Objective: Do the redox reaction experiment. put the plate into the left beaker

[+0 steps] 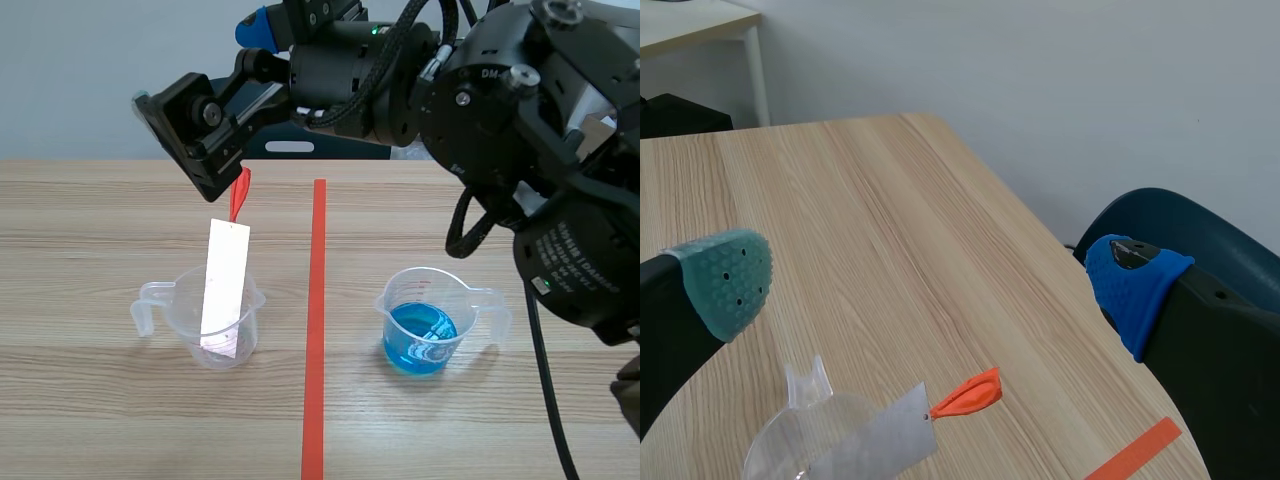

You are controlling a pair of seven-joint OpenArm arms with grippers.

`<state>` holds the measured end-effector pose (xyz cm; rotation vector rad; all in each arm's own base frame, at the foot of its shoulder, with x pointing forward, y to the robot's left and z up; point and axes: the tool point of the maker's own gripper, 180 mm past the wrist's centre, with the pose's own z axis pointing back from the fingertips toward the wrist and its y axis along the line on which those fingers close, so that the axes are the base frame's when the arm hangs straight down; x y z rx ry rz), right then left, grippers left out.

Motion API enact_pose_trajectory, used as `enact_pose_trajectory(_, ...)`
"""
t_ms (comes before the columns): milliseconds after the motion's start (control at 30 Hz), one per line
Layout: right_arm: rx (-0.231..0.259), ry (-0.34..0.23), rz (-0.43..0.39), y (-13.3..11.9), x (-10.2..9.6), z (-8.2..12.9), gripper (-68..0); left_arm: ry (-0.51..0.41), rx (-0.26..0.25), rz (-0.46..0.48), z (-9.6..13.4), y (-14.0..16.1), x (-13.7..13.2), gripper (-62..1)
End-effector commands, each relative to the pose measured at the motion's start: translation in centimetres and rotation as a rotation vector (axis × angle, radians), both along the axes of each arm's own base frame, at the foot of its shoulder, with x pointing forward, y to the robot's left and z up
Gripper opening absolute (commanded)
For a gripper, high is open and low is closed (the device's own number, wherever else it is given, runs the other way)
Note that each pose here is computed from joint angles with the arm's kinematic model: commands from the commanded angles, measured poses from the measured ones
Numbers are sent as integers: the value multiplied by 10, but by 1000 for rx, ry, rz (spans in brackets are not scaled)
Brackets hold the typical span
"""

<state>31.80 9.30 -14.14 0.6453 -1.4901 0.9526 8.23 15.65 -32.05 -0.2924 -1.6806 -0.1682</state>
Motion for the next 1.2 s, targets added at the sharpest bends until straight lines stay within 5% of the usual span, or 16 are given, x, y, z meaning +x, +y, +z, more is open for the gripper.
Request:
enact_pose_trajectory(0, 30, -20, 9, 2, 0, 10, 4, -26, -9, 2, 7, 0, 1, 14)
enact_pose_trajectory(1167, 1, -3, 3, 2, 1, 4, 4, -27, -9, 2, 7, 0, 1, 14)
